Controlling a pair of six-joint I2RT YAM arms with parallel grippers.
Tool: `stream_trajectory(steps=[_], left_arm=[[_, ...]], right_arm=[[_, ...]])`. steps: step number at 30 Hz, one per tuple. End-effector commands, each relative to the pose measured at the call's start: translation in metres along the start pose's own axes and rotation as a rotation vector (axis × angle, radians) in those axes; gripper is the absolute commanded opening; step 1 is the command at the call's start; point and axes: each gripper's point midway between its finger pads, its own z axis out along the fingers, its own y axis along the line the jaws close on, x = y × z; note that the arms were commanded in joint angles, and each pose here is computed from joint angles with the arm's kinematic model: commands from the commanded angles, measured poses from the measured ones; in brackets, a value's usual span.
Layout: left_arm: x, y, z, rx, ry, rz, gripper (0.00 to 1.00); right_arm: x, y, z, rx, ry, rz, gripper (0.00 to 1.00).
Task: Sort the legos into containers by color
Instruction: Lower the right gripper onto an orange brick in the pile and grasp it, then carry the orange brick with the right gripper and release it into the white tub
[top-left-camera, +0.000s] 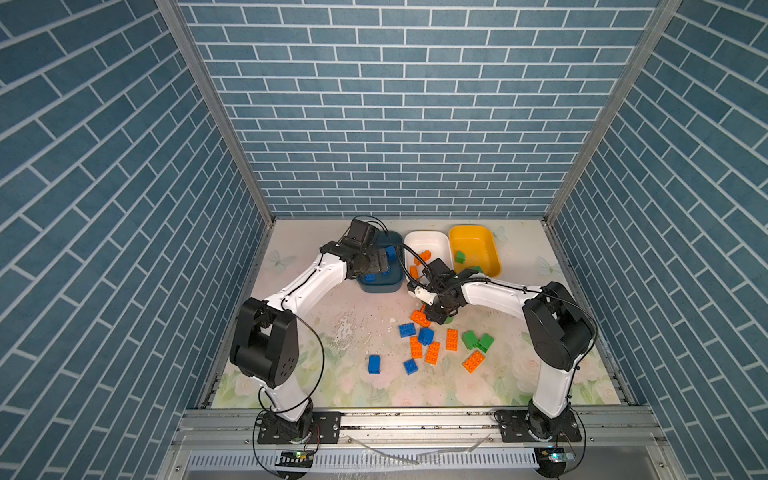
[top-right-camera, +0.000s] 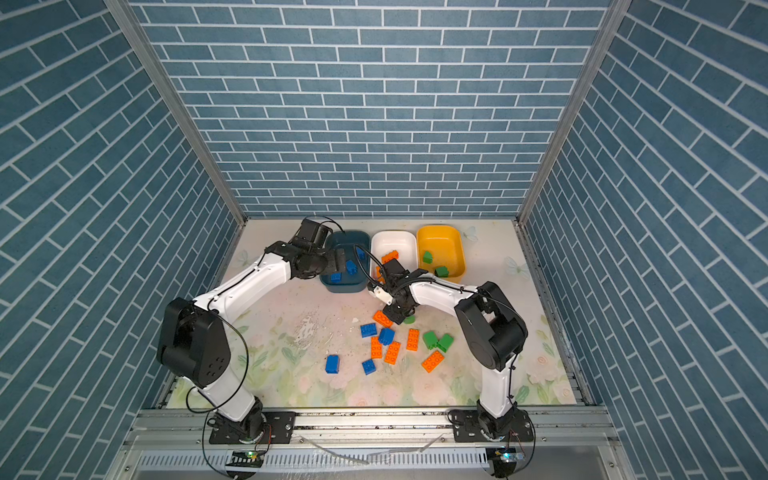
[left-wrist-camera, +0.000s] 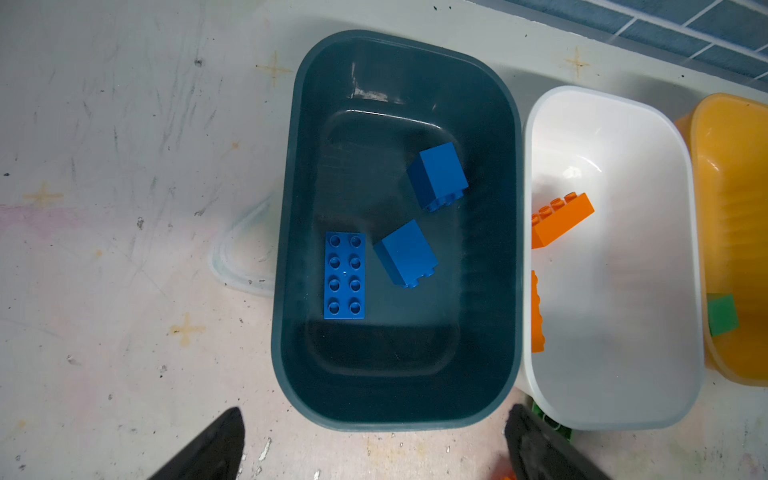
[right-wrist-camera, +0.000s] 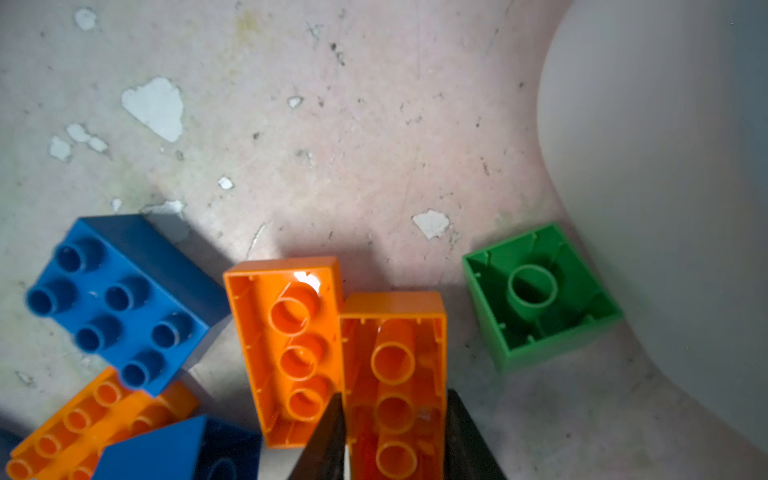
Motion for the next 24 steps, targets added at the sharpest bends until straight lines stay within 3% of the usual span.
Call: stream_trajectory(steps=[1,12,17,24], left_arm=[[0.0,0.007,-0.012,-0.02,-0.017,0.001,0.99],[-0.017,-0.009,-0.037,0.097,-0.127,-0.029,0.99],[-0.011,-0.003,-0.041,0.08,-0.125,-0.043,0.99],[-0.005,0.0,-0.041,0.08,-0.104,-0.065,0.99]], right_arm=[[0.002,0.007,-0.018,-0.01,-0.008,-0.077,0.29],[-0.05,-0.005,-0.067,0.083,-0.325,-0.087,0.25],[-0.08,-0.023,-0.077,0.094,-0.451,0.007,0.24],[-0.113,-0.059,-0.072,0.126,-0.523,0.189,0.23]])
